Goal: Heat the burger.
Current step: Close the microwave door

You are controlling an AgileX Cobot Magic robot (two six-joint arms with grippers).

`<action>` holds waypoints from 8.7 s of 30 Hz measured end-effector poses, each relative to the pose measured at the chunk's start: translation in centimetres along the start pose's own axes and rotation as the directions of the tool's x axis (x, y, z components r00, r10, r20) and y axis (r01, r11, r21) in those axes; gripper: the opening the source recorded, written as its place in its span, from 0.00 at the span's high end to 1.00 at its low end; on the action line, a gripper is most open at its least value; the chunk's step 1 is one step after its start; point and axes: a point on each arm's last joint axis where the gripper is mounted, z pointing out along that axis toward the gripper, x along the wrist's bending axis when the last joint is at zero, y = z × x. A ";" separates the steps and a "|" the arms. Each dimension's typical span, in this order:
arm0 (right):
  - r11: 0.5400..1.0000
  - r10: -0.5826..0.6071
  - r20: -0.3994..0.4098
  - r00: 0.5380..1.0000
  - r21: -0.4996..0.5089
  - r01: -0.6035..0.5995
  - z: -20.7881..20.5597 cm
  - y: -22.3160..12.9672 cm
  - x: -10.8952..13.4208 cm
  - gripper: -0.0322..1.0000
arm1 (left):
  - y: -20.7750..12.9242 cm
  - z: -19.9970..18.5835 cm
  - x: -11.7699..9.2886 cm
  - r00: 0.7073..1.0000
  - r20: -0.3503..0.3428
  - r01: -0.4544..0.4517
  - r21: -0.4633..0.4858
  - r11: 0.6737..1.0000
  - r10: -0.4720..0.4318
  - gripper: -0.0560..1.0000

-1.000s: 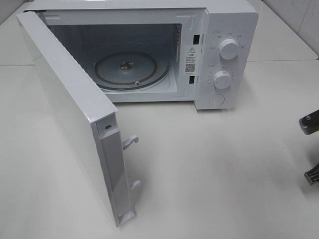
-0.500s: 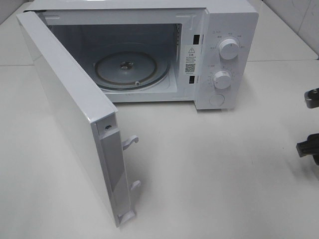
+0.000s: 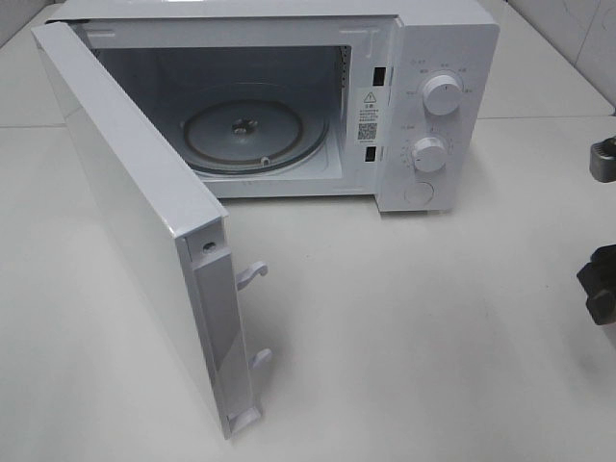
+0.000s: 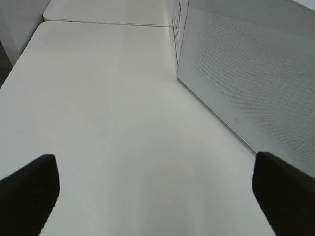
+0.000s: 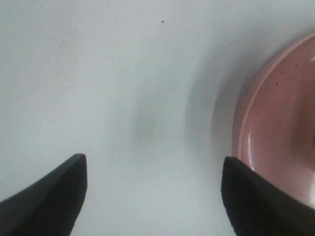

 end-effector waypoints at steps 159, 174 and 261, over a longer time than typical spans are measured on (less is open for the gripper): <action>0.648 0.095 -0.112 0.989 -0.747 -0.147 -12.3 -19.1 1.3 0.46 | 4.1 16.5 2.1 0.993 -0.083 0.055 -0.299 0.953 -0.083 0.95; 0.648 0.095 -0.112 0.989 -0.747 -0.147 -12.3 -19.1 1.3 0.46 | 2.1 24.0 -0.1 0.981 0.190 0.019 -0.282 0.959 0.037 0.95; 0.648 0.095 -0.112 0.989 -0.747 -0.147 -12.3 -19.1 1.3 0.47 | 4.3 37.5 -16.8 0.839 0.491 -0.177 -0.160 0.971 0.234 0.95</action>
